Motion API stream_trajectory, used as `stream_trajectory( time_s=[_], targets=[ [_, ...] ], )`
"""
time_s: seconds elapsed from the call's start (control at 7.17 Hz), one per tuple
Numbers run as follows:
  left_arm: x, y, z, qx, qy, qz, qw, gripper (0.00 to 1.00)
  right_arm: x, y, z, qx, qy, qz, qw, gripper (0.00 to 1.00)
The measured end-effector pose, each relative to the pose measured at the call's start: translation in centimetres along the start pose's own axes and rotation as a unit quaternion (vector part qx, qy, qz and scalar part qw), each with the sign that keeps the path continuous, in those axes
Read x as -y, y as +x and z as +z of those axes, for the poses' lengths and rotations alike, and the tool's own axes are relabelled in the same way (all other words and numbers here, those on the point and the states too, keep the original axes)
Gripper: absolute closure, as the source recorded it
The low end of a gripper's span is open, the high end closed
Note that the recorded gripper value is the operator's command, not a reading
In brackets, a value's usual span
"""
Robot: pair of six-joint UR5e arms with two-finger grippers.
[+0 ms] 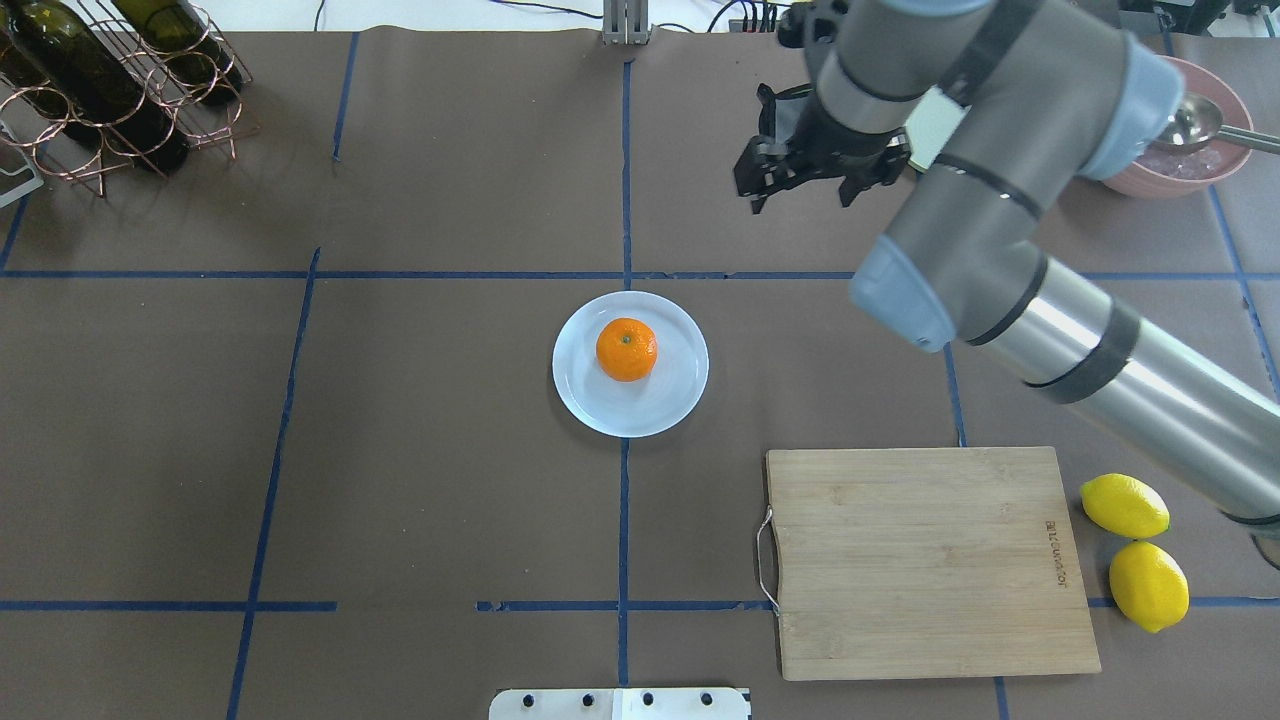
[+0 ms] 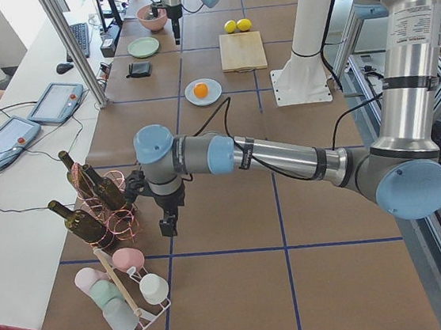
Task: Pick orange to plate
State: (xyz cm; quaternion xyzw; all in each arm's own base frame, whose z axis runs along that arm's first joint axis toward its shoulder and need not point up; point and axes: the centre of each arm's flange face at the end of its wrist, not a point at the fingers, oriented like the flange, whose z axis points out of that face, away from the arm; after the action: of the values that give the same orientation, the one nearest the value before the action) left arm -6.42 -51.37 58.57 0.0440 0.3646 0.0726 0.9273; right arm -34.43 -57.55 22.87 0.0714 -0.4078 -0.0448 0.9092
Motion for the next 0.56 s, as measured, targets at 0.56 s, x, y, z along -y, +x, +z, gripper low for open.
stream_trajectory(
  time_s=[0.56],
  targets=[
    [-3.3,-2.5,2.6,-0.037,-0.011,-0.021,0.9990,0.00,-1.6,23.1,-2.7,-0.007,-0.030,-0.030,0.9991,0.00]
  ],
)
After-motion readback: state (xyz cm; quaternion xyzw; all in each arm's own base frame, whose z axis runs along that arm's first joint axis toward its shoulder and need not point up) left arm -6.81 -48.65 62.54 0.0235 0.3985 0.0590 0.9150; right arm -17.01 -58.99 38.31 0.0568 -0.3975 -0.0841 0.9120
